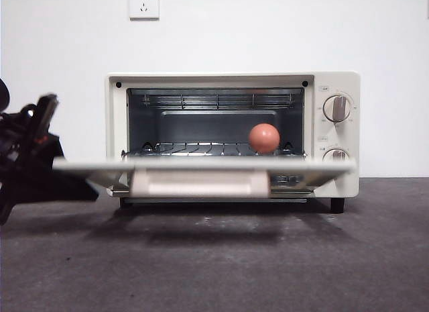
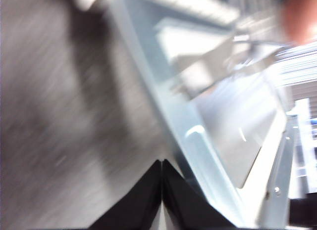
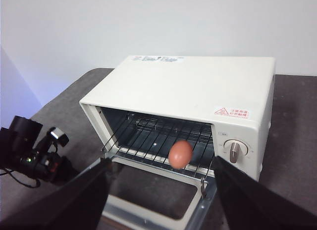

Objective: Eggoven

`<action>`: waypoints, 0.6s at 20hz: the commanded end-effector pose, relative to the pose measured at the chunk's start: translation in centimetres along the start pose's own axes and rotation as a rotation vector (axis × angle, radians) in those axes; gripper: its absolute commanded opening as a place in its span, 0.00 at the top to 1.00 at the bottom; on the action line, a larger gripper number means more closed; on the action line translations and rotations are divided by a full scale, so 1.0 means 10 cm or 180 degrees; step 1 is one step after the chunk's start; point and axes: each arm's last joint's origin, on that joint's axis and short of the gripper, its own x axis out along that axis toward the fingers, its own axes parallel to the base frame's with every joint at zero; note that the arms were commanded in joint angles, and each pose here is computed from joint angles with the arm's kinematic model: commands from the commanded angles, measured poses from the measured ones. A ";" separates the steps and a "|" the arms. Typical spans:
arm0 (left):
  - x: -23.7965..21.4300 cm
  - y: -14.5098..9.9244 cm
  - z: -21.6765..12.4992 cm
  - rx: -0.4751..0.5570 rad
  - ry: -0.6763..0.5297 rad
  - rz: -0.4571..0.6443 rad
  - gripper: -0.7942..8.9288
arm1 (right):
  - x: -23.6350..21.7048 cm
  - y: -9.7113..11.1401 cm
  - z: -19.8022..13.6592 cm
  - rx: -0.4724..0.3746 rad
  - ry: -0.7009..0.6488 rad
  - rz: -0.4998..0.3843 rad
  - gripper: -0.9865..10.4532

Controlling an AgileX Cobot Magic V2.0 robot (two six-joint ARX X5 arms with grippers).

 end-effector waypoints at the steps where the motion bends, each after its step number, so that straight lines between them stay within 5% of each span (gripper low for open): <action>1: -0.06 0.01 0.13 -0.0042 -0.0167 -0.0244 0.91 | -0.02 0.02 0.04 0.0003 -0.0059 0.0034 0.62; 12: -0.23 -0.21 0.58 0.0345 -0.1145 -0.0450 0.91 | -0.02 0.02 0.04 0.0026 -0.0057 0.0040 0.62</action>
